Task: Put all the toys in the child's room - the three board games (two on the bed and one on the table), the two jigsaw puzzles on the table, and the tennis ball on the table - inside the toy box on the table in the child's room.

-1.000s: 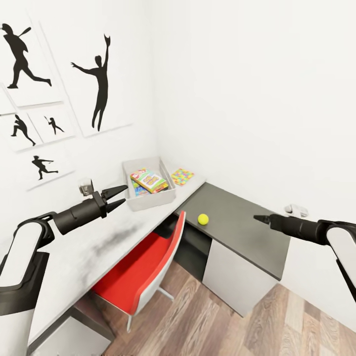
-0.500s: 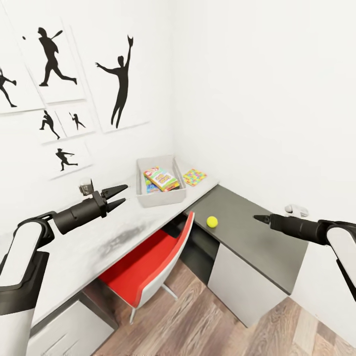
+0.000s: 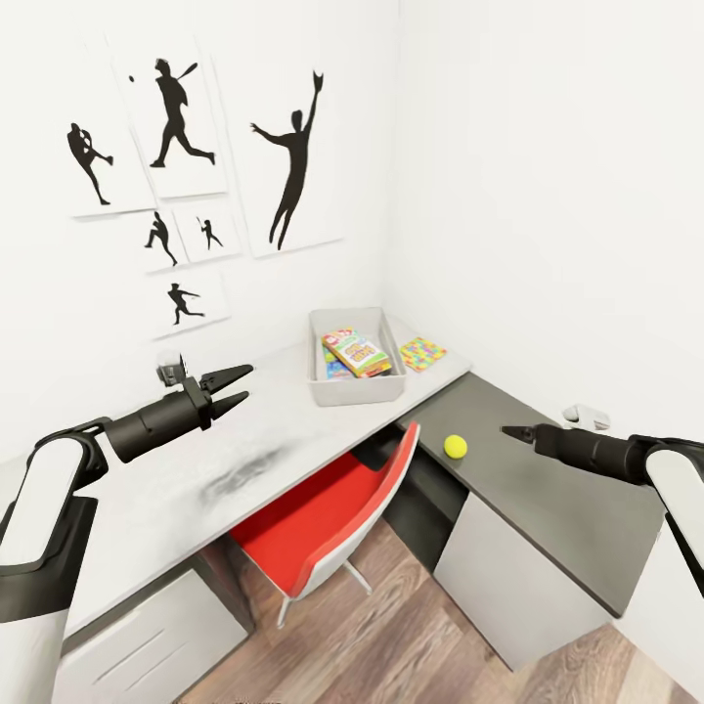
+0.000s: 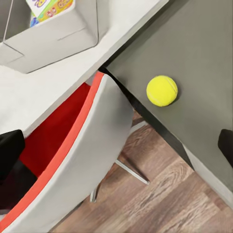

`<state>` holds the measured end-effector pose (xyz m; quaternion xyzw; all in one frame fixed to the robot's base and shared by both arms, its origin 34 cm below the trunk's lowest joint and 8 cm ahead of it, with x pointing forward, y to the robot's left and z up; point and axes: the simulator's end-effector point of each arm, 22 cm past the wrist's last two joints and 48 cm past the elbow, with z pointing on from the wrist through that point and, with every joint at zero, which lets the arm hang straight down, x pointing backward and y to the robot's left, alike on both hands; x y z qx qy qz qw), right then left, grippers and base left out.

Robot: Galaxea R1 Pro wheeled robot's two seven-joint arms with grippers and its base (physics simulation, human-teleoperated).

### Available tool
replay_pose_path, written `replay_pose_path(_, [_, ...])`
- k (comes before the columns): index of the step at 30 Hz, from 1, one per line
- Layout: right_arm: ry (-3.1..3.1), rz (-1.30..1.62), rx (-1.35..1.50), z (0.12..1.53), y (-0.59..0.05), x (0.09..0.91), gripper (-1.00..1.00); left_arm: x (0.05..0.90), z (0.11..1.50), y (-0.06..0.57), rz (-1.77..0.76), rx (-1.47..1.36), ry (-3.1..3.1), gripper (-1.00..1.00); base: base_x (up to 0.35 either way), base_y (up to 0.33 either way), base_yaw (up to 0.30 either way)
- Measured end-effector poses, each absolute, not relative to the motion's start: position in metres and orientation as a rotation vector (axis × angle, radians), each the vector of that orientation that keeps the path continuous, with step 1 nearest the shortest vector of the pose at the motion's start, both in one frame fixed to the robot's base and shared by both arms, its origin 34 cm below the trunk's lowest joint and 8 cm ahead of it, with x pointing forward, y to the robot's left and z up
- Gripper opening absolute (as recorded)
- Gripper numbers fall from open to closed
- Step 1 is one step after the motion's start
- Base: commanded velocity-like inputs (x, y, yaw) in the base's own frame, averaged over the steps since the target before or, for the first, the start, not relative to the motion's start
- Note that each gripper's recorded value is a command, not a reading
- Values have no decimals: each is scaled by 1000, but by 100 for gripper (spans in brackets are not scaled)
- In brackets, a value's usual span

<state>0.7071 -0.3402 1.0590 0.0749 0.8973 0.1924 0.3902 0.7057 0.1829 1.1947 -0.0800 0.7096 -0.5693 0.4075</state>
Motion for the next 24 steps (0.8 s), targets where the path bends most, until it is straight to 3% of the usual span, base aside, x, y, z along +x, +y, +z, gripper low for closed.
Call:
replay_pose_path(6, [2281, 488, 190, 1059, -340, 707, 100, 706, 1195, 182, -1435, -200, 1790, 100, 49, -102, 79])
replay_pose_path(24, [2293, 460, 191, 1054, -344, 705, 100, 705, 1197, 183, -1439, -197, 1783, 100, 176, -266, 8])
